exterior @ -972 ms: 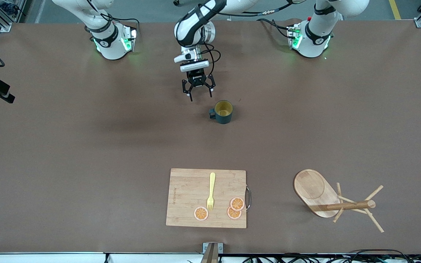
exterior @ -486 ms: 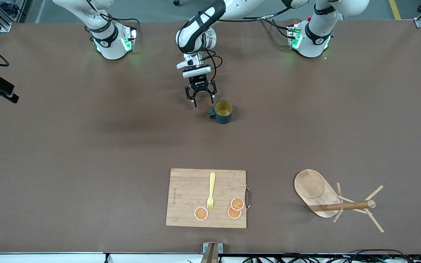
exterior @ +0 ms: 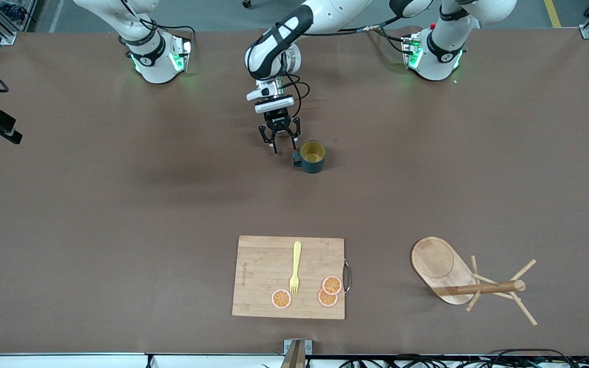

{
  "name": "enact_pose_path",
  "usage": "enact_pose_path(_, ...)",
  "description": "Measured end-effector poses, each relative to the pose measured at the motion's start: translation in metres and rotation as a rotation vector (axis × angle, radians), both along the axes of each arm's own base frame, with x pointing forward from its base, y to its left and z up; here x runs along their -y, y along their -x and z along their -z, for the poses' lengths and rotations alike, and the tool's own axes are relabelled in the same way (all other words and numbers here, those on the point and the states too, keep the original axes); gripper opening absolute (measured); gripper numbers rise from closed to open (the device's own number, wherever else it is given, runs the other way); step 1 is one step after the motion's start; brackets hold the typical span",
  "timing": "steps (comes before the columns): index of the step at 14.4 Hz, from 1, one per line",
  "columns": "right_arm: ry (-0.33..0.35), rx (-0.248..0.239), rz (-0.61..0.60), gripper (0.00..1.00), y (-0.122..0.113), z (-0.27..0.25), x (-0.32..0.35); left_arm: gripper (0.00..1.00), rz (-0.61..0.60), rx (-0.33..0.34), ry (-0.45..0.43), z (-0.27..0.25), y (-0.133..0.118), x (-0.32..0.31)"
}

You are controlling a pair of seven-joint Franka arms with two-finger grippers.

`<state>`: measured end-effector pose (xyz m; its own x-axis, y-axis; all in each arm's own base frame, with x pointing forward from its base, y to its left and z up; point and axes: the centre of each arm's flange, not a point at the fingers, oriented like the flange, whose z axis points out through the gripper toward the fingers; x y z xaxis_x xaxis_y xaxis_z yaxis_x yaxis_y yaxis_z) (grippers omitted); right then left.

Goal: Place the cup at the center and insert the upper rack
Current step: 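Close the left gripper on the teal mug handle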

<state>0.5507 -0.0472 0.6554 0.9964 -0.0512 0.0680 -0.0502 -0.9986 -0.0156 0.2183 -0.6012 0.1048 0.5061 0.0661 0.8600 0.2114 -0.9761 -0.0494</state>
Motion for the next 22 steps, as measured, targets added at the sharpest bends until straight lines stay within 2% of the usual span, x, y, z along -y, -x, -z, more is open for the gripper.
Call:
enact_pose_path(4,-0.001,-0.010,-0.001,1.00,0.001,0.001,-0.001,0.67,0.030,-0.010,-0.057,0.001,-0.003,-0.001)
enact_pose_path(10,-0.003,-0.036,-0.002,1.00,0.004,0.003,-0.001,0.67,0.045,-0.014,-0.092,0.000,-0.008,-0.002)
enact_pose_path(22,0.003,-0.035,0.007,1.00,0.004,0.003,0.004,0.67,0.024,0.006,-0.102,0.001,-0.029,-0.009)
